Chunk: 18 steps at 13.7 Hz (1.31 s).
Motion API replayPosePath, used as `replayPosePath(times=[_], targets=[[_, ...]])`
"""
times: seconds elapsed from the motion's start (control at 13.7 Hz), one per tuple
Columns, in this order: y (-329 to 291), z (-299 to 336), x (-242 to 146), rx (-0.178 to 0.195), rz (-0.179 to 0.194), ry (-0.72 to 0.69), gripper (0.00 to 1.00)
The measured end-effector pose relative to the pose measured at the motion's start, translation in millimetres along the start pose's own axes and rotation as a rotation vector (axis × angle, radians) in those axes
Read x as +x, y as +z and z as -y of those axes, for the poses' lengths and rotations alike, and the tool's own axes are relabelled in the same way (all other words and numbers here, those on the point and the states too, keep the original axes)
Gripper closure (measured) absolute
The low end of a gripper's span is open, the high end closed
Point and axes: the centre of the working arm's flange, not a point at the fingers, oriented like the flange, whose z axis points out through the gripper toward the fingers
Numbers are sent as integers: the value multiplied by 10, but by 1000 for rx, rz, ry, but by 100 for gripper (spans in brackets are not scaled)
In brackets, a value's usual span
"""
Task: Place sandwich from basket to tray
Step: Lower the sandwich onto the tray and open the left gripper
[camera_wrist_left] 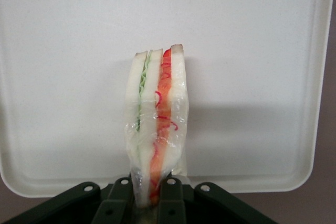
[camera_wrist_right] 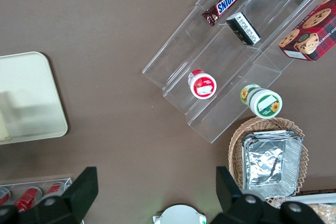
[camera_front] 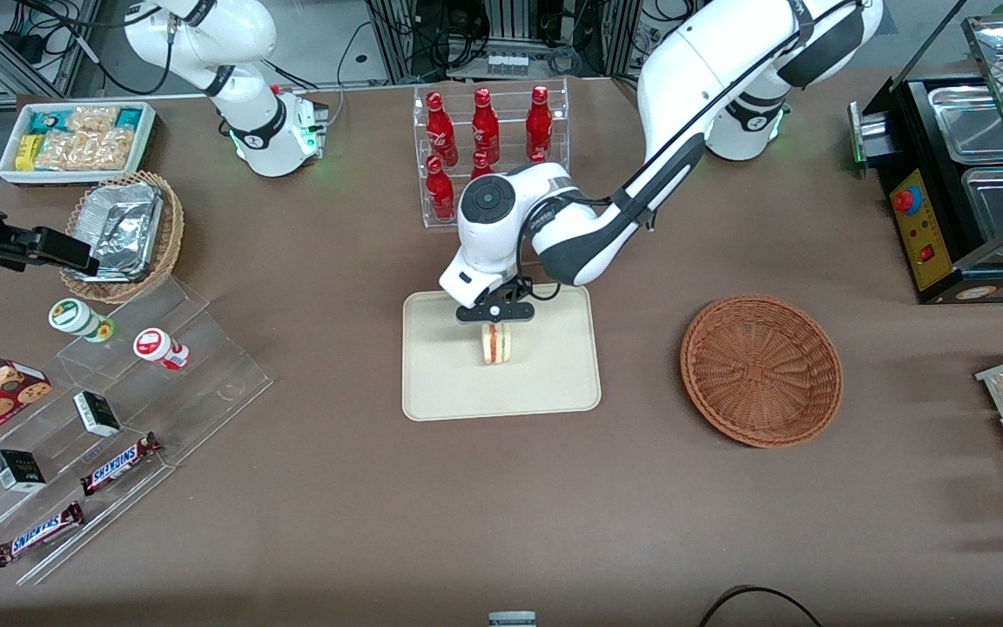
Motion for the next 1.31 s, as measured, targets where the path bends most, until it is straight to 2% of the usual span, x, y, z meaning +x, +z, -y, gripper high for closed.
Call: replayPosePath(times=[0.15,0.36,0.73,0.8,1.31], targets=[[90,-14,-30,16,-9,21,85],[214,-43,-95,29,0,32,85],[221,-23,-55,32,-6,28,84],[230,-20,-54,33,-5,28,78],[320,-3,-25,38,0,26,5]])
